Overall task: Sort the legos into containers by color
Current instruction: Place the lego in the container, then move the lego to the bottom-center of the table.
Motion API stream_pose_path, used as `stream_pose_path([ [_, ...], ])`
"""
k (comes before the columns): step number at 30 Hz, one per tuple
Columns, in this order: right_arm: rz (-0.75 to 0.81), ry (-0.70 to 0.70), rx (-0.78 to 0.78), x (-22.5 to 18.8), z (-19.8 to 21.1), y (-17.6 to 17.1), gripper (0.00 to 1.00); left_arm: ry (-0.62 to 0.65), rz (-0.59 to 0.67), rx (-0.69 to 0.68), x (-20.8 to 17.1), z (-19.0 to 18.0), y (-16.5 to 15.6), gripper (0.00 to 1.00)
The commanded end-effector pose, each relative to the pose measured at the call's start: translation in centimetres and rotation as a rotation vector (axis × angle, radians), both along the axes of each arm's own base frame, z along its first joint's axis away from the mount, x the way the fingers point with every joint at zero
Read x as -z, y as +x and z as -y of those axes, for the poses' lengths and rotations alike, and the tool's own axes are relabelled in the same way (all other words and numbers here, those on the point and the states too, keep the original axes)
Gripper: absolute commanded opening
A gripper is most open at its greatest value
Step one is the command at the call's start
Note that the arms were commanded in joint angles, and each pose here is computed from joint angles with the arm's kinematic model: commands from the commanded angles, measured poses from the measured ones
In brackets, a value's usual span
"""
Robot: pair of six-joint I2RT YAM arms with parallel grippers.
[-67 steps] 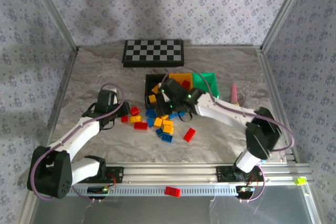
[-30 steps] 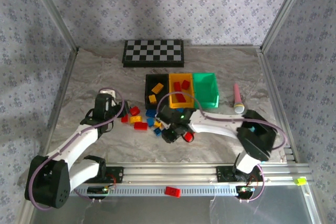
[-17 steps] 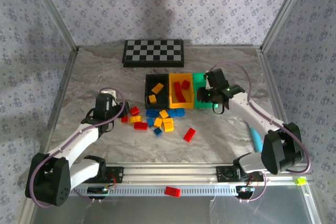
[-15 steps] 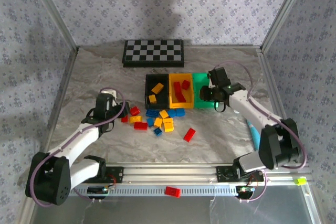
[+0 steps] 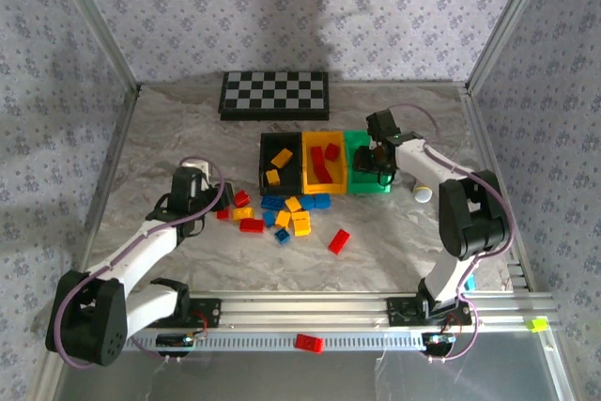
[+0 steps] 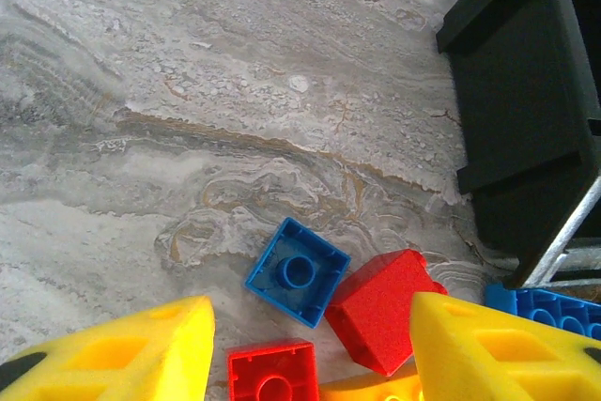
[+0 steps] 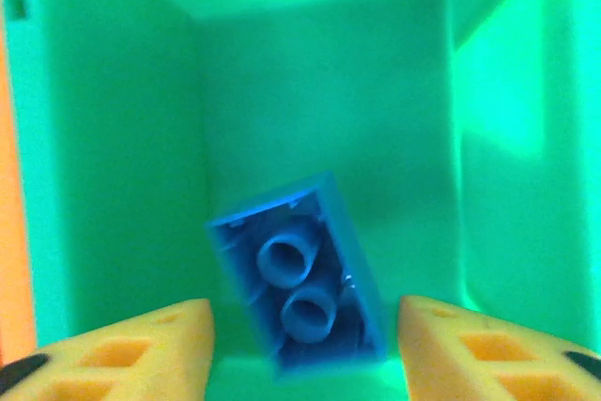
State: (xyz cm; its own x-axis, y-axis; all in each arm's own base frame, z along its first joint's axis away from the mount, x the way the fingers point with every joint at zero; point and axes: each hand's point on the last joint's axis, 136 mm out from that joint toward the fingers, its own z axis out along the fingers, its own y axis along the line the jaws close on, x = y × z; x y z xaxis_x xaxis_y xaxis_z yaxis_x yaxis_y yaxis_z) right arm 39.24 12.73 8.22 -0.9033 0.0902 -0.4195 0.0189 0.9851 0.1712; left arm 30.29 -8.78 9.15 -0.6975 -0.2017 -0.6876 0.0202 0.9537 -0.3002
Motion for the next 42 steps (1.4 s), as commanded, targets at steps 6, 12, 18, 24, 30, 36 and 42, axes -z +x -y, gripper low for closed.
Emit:
stream_pose_path([
  [6,0.026,-0.058,-0.170,-2.7,-3.6,-5.7,0.61,-0.009,0.030,0.046,-0.8,1.1,0.5,0.57],
  [12,-0.067,-0.012,-0.184,-2.3,-5.4,-14.9,0.66,0.000,0.019,0.061,-0.5,1.7,0.7,0.57],
  [18,-0.179,-0.033,-0.093,1.3,-5.6,-20.7,0.69,0.010,0.018,0.090,-0.5,2.7,1.0,0.57],
  [24,-0.194,-0.047,-0.037,3.5,-6.1,-21.5,0.69,0.018,0.019,0.096,-0.6,2.9,1.0,0.57],
  [30,-0.215,0.050,-0.003,5.4,-8.9,-21.0,0.69,0.033,0.025,0.102,-0.8,3.1,0.9,0.57],
  [36,-0.238,-0.017,0.000,7.5,-9.1,-20.5,0.66,0.038,0.022,0.106,-0.7,3.2,0.9,0.57],
  [42,-0.248,-0.052,-0.027,8.4,-10.1,-20.0,0.64,0.041,0.022,0.109,-0.7,3.2,0.8,0.57],
])
